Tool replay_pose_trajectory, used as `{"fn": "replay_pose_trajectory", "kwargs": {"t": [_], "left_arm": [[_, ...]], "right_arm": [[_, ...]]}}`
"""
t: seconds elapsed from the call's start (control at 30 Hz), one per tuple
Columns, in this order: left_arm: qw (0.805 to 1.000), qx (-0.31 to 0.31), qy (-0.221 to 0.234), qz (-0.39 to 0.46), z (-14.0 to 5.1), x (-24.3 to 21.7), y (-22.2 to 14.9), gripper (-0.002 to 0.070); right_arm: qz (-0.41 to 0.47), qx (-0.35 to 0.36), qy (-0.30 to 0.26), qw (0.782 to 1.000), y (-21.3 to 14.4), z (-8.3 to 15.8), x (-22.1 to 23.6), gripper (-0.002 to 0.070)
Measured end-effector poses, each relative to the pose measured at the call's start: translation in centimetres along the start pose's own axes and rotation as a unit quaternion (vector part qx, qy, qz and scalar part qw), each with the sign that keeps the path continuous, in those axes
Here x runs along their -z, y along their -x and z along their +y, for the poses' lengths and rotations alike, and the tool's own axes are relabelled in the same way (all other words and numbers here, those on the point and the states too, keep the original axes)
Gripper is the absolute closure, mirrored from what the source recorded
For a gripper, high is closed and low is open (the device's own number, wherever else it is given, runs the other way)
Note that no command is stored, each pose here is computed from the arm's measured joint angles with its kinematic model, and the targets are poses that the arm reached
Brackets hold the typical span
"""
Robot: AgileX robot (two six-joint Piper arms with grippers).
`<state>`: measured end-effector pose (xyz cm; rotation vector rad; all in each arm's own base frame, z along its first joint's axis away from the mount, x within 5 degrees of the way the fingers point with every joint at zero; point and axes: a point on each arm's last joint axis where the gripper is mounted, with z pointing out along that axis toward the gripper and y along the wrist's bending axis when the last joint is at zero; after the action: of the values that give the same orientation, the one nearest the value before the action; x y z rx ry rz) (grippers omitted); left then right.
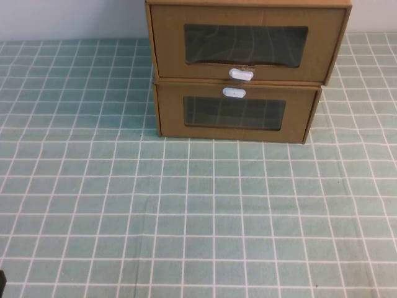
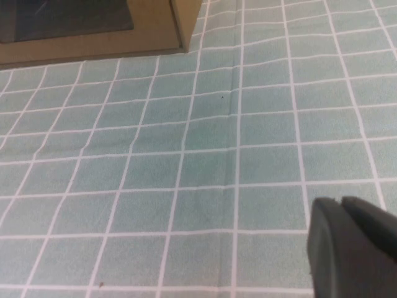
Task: Open the shoe box
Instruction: 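Pull the top drawer of the cardboard box fully open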
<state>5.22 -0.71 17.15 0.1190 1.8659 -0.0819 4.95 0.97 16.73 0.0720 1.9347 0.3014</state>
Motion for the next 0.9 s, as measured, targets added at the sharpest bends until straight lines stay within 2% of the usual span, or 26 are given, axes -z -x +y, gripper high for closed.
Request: {"fn": "replay_pose_trajectory", "kwargs": {"t": [0.9], "left_arm": [[1.000,-0.002,0.001,-0.013,0.02,0.00,0.23,0.0680]], "right_arm": [[-0.003,0.020,-0.009,1.000,0.06,-0.16,0.00,0.0689]]}}
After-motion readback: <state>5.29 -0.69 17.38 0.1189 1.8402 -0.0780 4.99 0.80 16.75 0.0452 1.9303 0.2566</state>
